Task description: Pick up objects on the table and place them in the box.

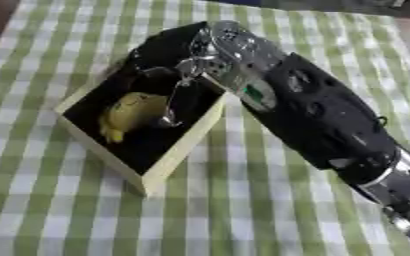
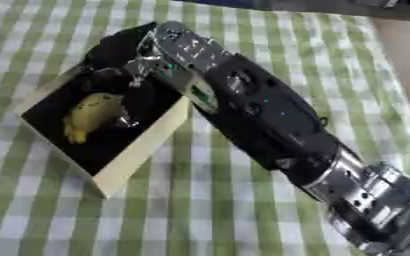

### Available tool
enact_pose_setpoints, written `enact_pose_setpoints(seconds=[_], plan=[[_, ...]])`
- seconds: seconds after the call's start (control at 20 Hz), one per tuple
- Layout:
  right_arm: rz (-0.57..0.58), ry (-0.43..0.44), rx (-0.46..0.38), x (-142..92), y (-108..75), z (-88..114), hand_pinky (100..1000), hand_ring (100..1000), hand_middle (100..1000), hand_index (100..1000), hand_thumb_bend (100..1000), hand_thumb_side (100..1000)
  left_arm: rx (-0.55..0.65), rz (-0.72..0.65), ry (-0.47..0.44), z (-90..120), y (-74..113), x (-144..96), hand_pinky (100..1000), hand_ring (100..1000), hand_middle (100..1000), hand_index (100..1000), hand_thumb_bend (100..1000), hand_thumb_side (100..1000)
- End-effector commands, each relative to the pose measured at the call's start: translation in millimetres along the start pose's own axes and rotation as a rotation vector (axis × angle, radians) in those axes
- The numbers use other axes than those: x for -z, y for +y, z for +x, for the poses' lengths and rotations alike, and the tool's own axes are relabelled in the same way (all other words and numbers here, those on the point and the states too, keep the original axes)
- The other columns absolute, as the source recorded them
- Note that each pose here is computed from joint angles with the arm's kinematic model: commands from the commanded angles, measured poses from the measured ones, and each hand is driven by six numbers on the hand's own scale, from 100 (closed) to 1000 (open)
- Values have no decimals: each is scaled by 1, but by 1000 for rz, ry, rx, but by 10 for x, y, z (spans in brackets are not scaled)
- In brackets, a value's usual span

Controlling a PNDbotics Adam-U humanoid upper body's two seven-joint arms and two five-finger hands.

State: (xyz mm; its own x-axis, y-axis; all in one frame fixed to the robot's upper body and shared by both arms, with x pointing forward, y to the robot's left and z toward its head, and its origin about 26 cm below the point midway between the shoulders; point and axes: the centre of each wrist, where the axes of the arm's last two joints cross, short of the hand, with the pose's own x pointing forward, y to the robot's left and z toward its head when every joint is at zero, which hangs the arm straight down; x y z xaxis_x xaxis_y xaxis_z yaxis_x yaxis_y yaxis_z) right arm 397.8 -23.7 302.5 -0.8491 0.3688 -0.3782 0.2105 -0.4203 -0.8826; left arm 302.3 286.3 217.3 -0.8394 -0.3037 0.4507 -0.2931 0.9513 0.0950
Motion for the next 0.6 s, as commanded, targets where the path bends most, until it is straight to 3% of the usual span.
enact_pose_setpoints(seconds=[0.05,0.6], plan=[[-104,23,-4,-242,-278,-42,824,863,798,896,258,481,0,-8,-30,54,21,57,546,606,663,815,400,595],[-407,61,183,-927,-584,-148,804,814,759,903,135,503,0,-2,-38,57,32,70,548,607,666,815,407,590]])
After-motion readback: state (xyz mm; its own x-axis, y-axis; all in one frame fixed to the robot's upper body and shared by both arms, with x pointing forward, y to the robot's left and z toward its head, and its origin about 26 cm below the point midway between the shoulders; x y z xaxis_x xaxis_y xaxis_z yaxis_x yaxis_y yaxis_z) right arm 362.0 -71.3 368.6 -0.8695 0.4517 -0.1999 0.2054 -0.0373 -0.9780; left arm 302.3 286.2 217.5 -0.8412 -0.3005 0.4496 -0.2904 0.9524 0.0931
